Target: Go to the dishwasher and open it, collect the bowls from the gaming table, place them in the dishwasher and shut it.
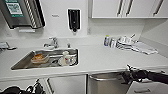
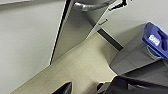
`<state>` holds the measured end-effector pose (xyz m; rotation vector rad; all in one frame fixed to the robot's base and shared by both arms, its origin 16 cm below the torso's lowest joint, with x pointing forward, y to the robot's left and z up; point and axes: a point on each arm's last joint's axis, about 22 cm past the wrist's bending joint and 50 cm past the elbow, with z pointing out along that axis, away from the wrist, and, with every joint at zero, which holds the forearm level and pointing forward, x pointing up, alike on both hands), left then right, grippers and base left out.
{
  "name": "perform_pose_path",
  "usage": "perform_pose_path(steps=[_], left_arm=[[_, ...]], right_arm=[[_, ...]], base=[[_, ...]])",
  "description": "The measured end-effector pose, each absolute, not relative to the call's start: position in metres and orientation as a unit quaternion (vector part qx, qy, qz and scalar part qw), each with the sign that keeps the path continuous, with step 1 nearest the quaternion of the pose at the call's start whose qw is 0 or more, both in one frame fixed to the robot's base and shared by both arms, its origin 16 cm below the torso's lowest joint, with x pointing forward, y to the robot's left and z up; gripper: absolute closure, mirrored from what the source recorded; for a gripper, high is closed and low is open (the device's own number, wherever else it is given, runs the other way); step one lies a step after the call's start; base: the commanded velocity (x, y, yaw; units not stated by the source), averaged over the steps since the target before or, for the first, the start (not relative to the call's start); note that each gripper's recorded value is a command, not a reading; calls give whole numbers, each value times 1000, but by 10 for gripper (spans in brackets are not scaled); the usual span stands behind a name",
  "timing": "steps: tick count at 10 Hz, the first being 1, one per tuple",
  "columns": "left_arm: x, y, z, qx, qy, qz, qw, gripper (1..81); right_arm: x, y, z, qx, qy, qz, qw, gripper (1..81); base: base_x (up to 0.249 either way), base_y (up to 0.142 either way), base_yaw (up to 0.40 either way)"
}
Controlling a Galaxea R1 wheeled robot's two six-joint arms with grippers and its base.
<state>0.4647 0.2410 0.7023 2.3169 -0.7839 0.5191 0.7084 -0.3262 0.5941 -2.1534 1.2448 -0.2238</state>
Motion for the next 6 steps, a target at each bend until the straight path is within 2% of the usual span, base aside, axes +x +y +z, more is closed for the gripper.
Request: perform_pose_path(steps=[6], left_arm=[[464,237,700,878,-300,194,318,10]], right_arm=[[709,-336,552,-806,522,-65,273,10]], base=[[0,0,0]])
